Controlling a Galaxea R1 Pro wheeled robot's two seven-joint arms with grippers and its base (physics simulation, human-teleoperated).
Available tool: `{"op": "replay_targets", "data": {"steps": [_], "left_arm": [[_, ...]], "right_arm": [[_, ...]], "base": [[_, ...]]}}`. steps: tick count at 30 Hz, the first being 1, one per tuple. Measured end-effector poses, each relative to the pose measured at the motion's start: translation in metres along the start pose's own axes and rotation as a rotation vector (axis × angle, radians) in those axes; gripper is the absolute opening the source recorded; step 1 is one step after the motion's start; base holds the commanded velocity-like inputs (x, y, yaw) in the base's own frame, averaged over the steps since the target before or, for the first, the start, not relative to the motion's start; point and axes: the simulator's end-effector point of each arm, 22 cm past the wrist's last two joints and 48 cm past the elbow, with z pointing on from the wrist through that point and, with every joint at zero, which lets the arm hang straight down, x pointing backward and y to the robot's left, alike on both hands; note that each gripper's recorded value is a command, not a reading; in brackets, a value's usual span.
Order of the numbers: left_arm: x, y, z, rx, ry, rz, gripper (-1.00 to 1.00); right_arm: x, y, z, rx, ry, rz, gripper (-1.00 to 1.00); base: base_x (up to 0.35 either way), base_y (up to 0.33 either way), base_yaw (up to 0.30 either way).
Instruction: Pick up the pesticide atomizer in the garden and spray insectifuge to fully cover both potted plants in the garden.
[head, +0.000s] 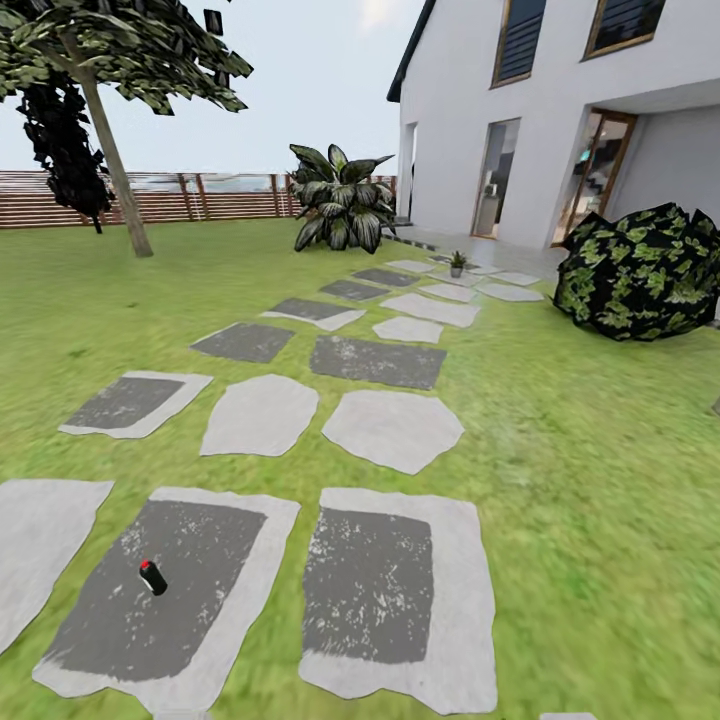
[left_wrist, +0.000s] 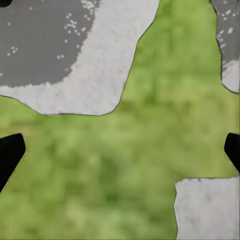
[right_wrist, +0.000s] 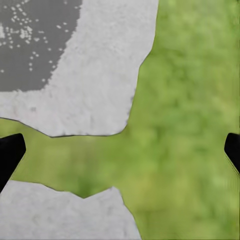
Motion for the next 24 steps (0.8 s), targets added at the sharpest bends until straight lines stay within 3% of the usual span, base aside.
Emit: {"op": "replay_targets", "data": {"steps": [24], "left_arm": [[0.0, 0.0, 0.0, 0.0, 0.0, 0.0, 1.0]], "right_arm": [[0.0, 0.0005, 0.0, -0.001, 0.0, -0.002, 1.0]], "base": [[0.339, 0.0, 0.0]]}}
